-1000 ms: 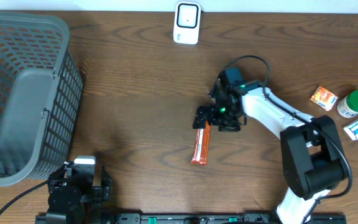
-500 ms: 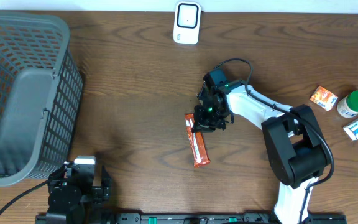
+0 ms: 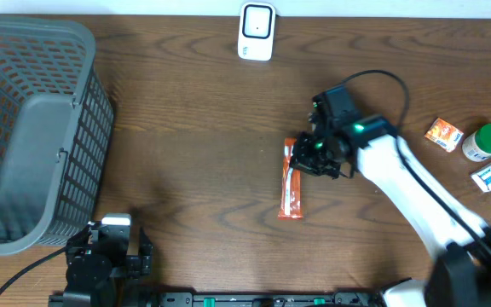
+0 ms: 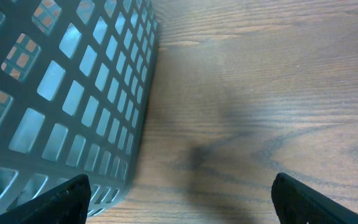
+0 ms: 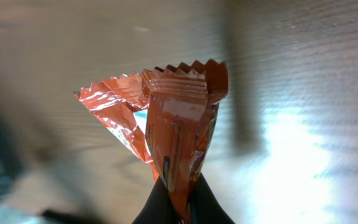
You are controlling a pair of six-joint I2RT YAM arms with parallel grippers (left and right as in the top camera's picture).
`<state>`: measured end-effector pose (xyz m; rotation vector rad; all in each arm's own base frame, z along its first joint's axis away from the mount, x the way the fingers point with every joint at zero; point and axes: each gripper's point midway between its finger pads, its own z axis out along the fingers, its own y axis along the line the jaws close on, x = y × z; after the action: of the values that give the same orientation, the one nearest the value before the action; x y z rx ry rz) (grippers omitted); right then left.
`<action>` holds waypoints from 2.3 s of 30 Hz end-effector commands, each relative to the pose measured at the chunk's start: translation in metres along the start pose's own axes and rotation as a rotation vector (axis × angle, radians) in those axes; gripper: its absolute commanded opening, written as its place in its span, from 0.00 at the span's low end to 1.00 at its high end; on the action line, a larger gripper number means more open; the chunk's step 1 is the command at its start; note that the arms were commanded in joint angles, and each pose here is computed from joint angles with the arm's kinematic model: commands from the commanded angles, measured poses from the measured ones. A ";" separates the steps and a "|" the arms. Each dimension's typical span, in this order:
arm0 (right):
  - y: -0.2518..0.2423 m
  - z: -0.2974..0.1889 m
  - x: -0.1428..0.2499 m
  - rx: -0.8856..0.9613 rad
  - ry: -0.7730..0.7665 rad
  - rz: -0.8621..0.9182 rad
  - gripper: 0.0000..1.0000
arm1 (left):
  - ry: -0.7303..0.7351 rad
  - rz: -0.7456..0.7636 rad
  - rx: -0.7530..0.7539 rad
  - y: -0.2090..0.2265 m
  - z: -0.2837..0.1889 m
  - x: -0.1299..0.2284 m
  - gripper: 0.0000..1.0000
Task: Scan the item barcode
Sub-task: 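Lift the red bar and carry it up to the scanner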
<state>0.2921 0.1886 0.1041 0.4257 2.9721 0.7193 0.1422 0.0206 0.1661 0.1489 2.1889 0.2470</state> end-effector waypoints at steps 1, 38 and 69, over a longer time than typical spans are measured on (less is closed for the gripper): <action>0.019 -0.030 0.010 -0.092 -0.008 0.250 0.01 | -0.003 -0.001 0.002 0.000 0.000 0.000 0.92; 0.115 -0.117 -0.136 -0.190 -0.909 -0.583 0.01 | -0.003 -0.001 0.002 0.000 0.000 0.000 0.92; 0.232 0.031 -0.308 0.391 -1.509 -1.276 0.01 | -0.003 -0.001 0.002 0.000 0.000 0.000 0.92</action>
<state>0.6529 0.3029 0.2060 -0.5812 1.3586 -0.1851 0.1421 0.0206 0.1661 0.1491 2.1885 0.2465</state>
